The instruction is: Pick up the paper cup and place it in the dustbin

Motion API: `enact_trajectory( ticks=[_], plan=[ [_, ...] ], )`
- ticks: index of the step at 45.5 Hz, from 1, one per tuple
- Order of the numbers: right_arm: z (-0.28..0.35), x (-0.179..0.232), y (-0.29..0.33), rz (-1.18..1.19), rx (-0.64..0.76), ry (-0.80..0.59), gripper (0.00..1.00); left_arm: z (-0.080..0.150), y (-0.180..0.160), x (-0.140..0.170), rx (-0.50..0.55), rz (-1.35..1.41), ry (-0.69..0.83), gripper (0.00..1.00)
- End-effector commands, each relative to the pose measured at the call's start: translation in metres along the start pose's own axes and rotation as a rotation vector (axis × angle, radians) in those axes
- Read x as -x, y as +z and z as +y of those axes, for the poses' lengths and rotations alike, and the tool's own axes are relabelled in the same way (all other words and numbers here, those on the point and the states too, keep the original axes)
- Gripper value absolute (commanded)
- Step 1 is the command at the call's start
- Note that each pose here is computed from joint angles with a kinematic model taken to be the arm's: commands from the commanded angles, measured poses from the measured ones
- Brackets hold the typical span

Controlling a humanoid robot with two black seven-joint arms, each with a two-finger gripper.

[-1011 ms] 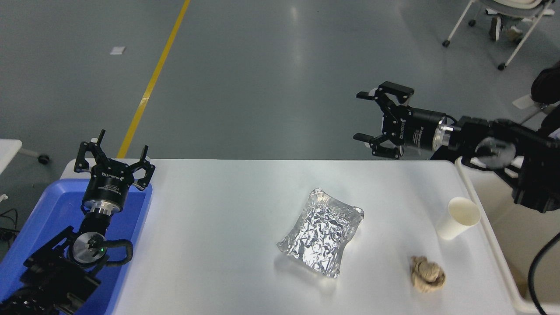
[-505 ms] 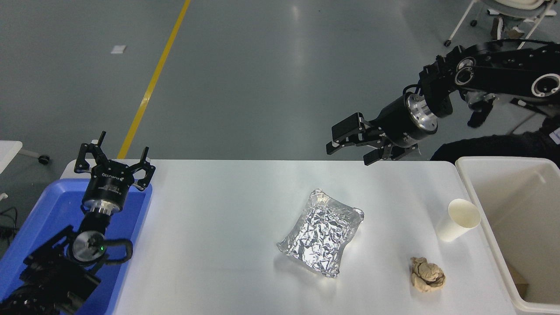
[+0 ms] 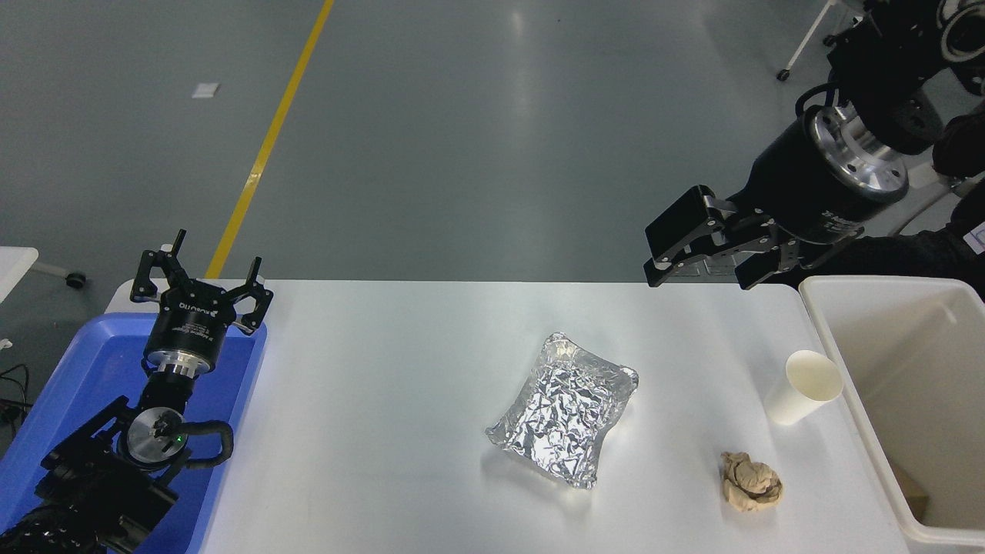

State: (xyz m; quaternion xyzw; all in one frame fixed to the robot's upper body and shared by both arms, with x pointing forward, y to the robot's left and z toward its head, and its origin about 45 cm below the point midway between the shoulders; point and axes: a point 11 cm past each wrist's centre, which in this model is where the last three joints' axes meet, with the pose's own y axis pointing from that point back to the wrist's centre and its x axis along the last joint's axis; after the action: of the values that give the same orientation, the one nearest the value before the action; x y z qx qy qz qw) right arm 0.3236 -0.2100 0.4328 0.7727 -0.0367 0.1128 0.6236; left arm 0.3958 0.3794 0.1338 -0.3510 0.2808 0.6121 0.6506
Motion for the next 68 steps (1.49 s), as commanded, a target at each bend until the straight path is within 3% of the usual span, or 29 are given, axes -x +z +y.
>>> enact_trajectory(
  ticks=[1, 11, 29, 42, 58, 68],
  plan=[
    [0.008, 0.010, 0.001, -0.012, 0.013, -0.005, 1.00, 0.000, 0.001, 0.000, 0.000, -0.001, 0.000, 1.00],
    [0.007, 0.008, 0.023, 0.009, 0.061, 0.001, 1.00, 0.000, 0.000, 0.000, 0.001, 0.001, 0.000, 1.00],
    [-0.057, 0.040, 0.214, -0.072, 0.304, -0.103, 1.00, 0.000, 0.000, 0.000, 0.001, 0.001, 0.000, 1.00],
    [-0.126, 0.046, 0.305, -0.140, 0.415, 0.101, 1.00, 0.000, 0.000, 0.000, 0.002, 0.000, 0.002, 1.00],
    [-0.210, 0.054, 0.299, -0.217, 0.320, 0.138, 1.00, 0.000, 0.000, 0.000, 0.002, 0.001, 0.000, 1.00],
    [-0.232, 0.057, 0.300, -0.210, 0.334, 0.168, 1.00, 0.000, 0.000, 0.000, 0.002, 0.000, 0.002, 1.00]
  ],
)
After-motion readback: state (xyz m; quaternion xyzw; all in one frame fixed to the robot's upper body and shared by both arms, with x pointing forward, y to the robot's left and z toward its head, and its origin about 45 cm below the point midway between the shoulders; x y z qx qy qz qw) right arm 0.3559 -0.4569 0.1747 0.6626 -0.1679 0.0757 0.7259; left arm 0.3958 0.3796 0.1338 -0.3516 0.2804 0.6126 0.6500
